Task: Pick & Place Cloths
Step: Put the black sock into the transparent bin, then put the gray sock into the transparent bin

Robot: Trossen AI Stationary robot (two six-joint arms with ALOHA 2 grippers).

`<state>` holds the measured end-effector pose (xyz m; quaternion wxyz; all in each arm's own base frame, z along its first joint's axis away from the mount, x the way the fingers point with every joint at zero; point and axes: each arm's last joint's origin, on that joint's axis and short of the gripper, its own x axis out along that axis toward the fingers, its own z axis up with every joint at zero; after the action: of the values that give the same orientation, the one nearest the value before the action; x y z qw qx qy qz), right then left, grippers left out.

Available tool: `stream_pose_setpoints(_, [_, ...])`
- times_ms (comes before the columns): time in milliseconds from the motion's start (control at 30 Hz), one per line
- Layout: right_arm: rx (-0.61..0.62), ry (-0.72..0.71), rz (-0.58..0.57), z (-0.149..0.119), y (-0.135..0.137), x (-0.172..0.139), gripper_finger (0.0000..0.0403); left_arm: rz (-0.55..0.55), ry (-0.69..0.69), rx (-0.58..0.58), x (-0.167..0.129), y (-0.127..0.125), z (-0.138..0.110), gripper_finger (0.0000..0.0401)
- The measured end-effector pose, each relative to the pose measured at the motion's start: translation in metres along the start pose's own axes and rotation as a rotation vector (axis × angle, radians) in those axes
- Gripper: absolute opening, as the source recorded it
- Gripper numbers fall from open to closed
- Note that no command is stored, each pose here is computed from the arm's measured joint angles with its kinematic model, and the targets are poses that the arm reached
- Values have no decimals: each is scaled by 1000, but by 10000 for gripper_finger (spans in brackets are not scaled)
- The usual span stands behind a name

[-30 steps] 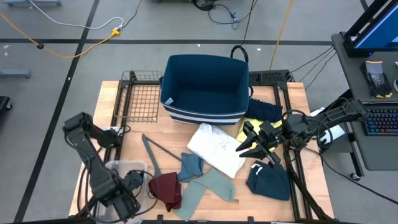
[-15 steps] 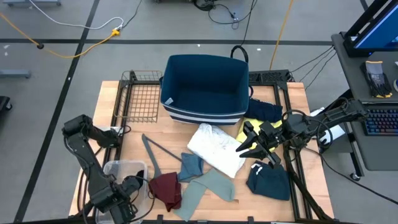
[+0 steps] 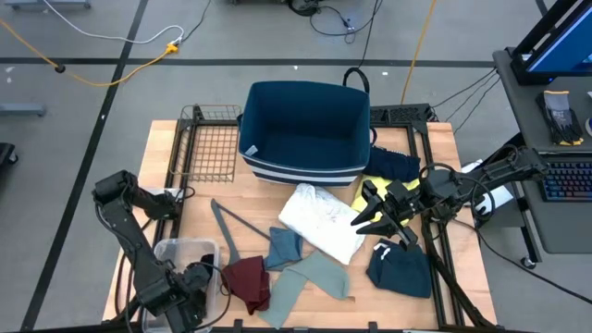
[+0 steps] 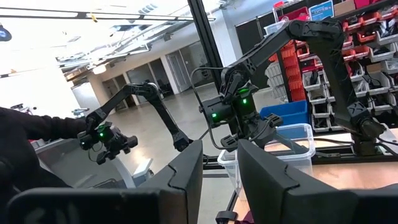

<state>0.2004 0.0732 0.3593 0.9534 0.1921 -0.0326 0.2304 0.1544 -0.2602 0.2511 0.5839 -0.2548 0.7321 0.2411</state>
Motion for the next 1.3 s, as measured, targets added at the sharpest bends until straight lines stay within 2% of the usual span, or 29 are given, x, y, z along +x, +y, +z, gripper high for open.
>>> stream_pose_setpoints(133, [1,0,0,0,0,0,98,-10,45,51,-4,2,-1,190])
stream_pose_setpoints(233, [34,4,-2,-1,-1,1,96,-48,64,58,-16,8,-1,208])
stream_pose_setpoints(467, [80,19,-5,-6,-3,7,95,-207,-16,7,-53,35,-4,214])
stream_pose_setpoints(667, [83,49,52,-9,-3,10,99,-334,-94,-52,-78,58,-3,214])
stream_pose_setpoints(800, [68,66,81,-10,-2,11,97,-420,-278,-73,-88,67,2,214])
stream_pose_setpoints(967, [23,77,107,-13,3,12,91,-500,-648,-30,-97,68,11,214])
stream_pose_setpoints(1167, [-39,103,140,-22,15,16,91,-478,-1101,51,-107,67,18,214])
stream_pose_setpoints(1300, [-55,126,128,-32,24,21,91,-445,-1239,64,-111,68,19,214])
